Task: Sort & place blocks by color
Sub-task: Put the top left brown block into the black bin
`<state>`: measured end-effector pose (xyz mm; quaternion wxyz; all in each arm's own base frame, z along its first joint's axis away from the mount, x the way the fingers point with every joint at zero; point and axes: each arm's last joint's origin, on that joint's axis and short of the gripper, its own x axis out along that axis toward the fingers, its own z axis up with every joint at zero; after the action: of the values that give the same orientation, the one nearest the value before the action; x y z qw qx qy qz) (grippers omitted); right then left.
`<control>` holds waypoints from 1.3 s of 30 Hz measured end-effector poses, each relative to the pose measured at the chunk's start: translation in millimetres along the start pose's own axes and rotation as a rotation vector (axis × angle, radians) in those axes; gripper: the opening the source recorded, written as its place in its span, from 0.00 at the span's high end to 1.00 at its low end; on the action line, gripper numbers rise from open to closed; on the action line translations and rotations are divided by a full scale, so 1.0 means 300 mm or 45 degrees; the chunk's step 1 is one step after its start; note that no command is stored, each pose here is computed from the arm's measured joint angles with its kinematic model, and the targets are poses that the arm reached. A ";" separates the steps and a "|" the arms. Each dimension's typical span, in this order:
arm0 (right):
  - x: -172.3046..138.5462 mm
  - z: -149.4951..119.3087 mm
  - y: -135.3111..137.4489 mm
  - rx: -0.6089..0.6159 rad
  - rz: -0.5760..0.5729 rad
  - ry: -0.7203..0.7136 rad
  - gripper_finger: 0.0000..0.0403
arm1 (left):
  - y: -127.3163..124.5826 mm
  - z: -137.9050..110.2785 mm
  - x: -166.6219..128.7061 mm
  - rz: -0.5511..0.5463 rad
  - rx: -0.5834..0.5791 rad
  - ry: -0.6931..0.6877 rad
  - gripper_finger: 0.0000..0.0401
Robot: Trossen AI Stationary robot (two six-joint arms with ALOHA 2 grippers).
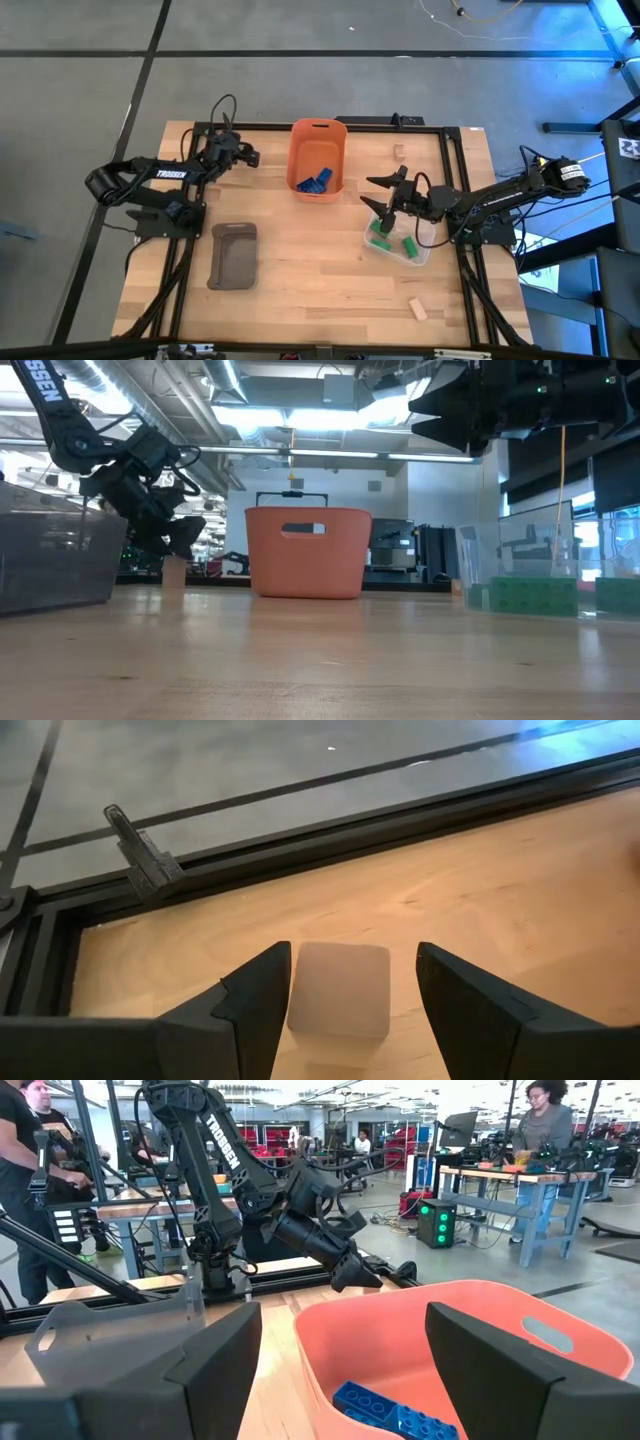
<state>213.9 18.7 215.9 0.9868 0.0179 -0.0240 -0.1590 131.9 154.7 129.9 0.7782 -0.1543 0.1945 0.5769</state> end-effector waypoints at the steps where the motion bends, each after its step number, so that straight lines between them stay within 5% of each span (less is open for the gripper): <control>1: 0.000 0.000 0.000 0.001 0.000 0.000 0.29 | 0.000 0.000 0.000 0.001 0.000 0.001 0.48; 28: 0.000 -0.009 0.000 -0.013 -0.001 0.033 0.29 | 0.008 0.063 -0.060 -0.056 0.009 -0.133 0.48; 39: 0.000 -0.010 0.000 -0.015 0.000 0.034 0.29 | 0.009 0.062 -0.060 -0.042 0.008 -0.130 0.32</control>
<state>214.1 18.7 213.1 0.9871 0.0142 -0.0098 -0.1591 126.8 149.0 154.7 0.7971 -0.1255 0.1536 0.5704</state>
